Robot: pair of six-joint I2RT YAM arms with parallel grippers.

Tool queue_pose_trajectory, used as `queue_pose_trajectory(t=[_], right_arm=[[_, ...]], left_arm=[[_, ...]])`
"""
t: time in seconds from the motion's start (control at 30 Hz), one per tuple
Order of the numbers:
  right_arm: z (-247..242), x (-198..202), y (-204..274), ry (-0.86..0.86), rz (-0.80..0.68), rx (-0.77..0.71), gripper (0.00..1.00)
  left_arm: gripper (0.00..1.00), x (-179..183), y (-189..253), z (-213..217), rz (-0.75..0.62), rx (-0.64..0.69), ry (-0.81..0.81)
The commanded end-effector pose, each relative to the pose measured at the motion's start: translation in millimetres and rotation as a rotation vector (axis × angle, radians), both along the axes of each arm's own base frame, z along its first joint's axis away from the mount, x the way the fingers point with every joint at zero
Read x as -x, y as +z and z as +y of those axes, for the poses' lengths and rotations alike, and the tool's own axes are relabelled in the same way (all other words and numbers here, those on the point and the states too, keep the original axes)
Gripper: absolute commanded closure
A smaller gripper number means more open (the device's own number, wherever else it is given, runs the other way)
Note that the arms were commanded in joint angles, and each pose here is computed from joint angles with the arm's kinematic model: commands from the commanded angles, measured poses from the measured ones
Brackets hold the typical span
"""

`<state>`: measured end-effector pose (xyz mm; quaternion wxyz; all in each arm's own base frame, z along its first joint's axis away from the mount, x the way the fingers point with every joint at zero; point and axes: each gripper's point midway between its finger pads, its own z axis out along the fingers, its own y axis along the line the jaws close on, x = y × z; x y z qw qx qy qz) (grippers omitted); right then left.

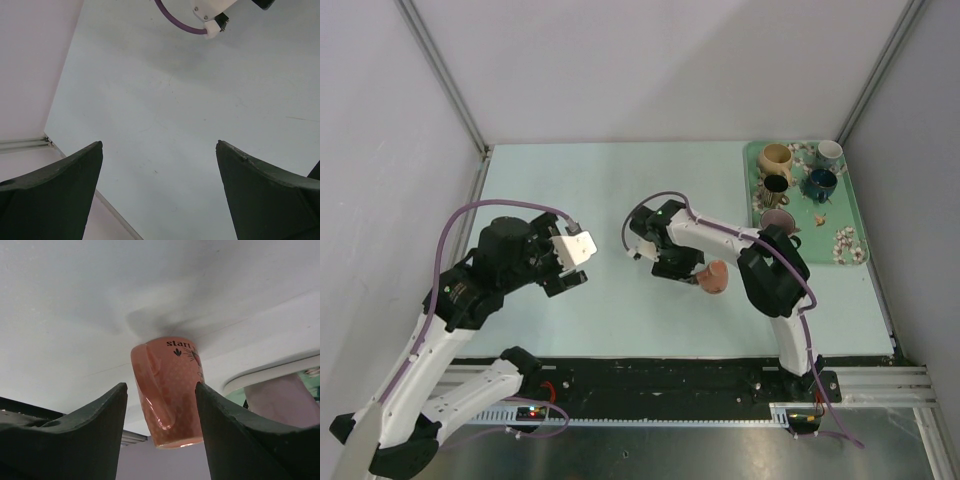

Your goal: Turn the mug right side up

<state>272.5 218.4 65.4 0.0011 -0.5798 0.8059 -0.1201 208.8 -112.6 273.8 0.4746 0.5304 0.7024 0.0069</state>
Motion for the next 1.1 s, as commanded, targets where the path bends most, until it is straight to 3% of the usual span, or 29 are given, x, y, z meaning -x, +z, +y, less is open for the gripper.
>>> queue_pose_trajectory(t=[0.0,0.1,0.17,0.3,0.33,0.57,0.77,0.9,1.07], right_arm=[[-6,3,-10,0.047,0.034,0.018,0.4],[-10,4,-15,0.055,0.033,0.023,0.48],[-11,4,-20,0.059,0.032,0.03,0.6],[-5,3,-20,0.066,0.02,0.018,0.93],[0,1,-17,0.063,0.011,0.005,0.96],[10,-33,43,-0.122,-0.169,-0.173,1.0],[26,-53,146,-0.384,-0.33,-0.684,1.0],[44,-40,246,-0.408,-0.503,-1.103,1.0],[65,7,353,-0.316,-0.567,-1.599,1.0]], left_arm=[[0.02,-7,14,1,-0.056,0.01,0.006],[0.02,-7,15,2,-0.06,0.009,0.01],[0.02,-6,14,2,-0.059,0.01,0.011],[0.02,-6,14,0,-0.049,0.021,0.01],[0.02,-5,13,-1,-0.044,0.024,0.011],[0.02,1,9,-10,0.025,0.099,0.014],[0.02,13,22,-31,0.11,0.236,-0.026],[0.02,30,44,-55,0.142,0.332,-0.164],[0.02,41,89,-87,0.126,0.474,-0.338]])
